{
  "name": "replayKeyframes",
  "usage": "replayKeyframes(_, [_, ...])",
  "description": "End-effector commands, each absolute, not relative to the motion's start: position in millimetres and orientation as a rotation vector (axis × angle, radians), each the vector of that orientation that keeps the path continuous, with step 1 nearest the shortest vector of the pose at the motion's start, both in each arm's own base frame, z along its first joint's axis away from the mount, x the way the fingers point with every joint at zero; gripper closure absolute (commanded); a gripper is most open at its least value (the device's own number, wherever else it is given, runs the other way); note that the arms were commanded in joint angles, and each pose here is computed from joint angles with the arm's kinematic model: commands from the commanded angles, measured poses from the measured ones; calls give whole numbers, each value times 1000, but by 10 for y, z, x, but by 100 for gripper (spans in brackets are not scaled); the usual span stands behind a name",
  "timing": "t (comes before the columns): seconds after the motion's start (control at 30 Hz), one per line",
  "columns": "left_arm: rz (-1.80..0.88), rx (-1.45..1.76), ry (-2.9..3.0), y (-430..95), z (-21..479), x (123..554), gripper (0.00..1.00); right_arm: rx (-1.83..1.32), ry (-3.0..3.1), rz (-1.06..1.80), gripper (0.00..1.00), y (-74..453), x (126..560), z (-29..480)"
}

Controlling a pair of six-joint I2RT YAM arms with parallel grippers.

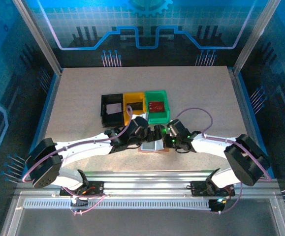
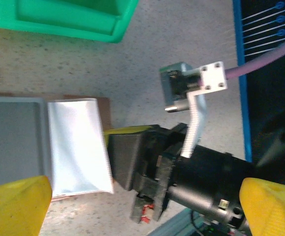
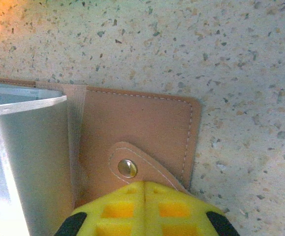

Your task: Take the credit cards out of the card holder

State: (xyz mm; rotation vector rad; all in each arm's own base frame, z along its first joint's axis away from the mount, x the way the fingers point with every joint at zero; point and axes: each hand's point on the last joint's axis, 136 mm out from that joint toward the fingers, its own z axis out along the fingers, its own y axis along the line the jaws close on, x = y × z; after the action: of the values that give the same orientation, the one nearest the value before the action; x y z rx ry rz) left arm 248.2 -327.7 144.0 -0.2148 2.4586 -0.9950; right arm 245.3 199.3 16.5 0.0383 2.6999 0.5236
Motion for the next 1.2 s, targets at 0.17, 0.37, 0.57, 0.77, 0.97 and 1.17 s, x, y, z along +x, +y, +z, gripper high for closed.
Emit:
replayKeyframes(0.17, [-693, -243, 2544, -2823, 1126, 2509, 17, 35, 2846, 412, 100, 1761, 2139, -171])
replayKeyframes(0.37, [-635, -287, 2590, -2707, 905, 2457, 27, 34, 2844, 418, 100, 1773, 2148, -166])
replayKeyframes(0.57, [-704, -308, 2613, -2832, 747, 2453, 43, 33, 2847, 419, 100, 1774, 2142, -168])
replayKeyframes(0.77, [-657, -314, 2637, -2797, 624, 2447, 54, 27, 2846, 414, 100, 1767, 2142, -164])
replayKeyframes(0.97, [-656, -315, 2652, -2828, 529, 2449, 58, 24, 2846, 414, 100, 1771, 2146, -166])
replayKeyframes(1.17, [-584, -293, 2678, -2783, 431, 2450, 64, 19, 2847, 410, 100, 1769, 2150, -150])
